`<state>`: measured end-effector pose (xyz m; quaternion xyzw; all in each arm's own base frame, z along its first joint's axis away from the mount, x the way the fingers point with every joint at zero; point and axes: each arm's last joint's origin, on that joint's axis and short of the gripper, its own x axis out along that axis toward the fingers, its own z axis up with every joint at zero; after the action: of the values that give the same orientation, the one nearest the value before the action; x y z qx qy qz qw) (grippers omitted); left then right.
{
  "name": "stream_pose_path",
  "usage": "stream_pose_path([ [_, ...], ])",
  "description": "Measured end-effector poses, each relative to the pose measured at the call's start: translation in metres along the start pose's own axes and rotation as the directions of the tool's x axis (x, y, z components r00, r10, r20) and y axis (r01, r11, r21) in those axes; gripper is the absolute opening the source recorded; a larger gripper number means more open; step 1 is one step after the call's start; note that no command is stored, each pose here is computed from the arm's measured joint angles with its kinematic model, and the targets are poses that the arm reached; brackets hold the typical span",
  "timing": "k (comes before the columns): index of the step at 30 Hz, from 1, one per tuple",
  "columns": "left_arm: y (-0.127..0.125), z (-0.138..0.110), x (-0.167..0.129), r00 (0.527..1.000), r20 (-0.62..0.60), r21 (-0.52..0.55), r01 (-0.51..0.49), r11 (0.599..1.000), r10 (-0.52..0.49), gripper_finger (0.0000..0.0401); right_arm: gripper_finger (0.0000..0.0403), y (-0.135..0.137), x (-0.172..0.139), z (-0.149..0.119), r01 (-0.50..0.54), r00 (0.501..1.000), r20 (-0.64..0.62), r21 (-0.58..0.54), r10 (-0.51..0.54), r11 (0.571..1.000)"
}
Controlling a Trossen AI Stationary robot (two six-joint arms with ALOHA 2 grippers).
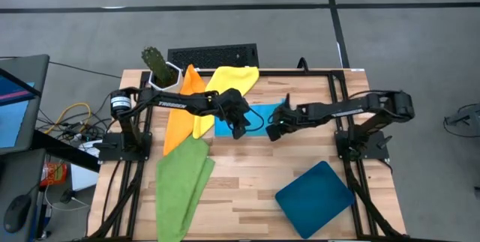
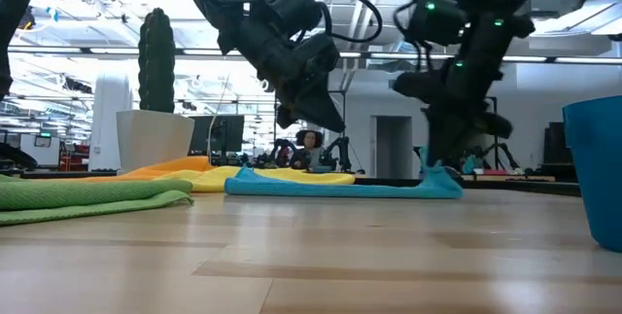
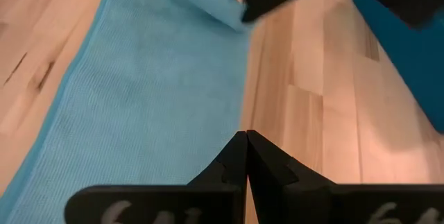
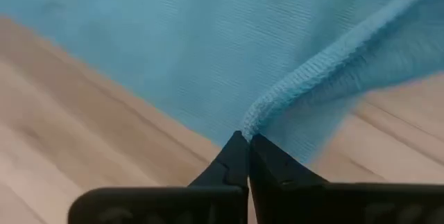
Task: Fold microfiber towels
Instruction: Fold the blue microfiber towel
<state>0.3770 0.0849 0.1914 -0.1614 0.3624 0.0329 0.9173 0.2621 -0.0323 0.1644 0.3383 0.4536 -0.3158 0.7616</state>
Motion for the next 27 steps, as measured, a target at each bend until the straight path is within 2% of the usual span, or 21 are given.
stream_pose_path([
  [11,0.001,-0.006,0.0,0.998,-0.064,-0.014,-0.011,1.0,0.01,0.0,0.0024,0.042,0.013,0.024,-0.031,0.999,0.01,-0.144,0.033,0.989],
  [19,0.002,-0.011,-0.001,0.993,-0.115,-0.007,-0.018,1.0,0.017,0.0,0.0031,0.059,0.033,0.032,-0.038,0.999,-0.024,-0.177,0.034,0.984],
  [27,-0.001,-0.008,-0.015,0.992,-0.119,0.017,-0.039,0.999,0.04,0.0,0.0026,0.07,0.03,0.042,-0.075,0.997,0.003,-0.198,0.077,0.977],
])
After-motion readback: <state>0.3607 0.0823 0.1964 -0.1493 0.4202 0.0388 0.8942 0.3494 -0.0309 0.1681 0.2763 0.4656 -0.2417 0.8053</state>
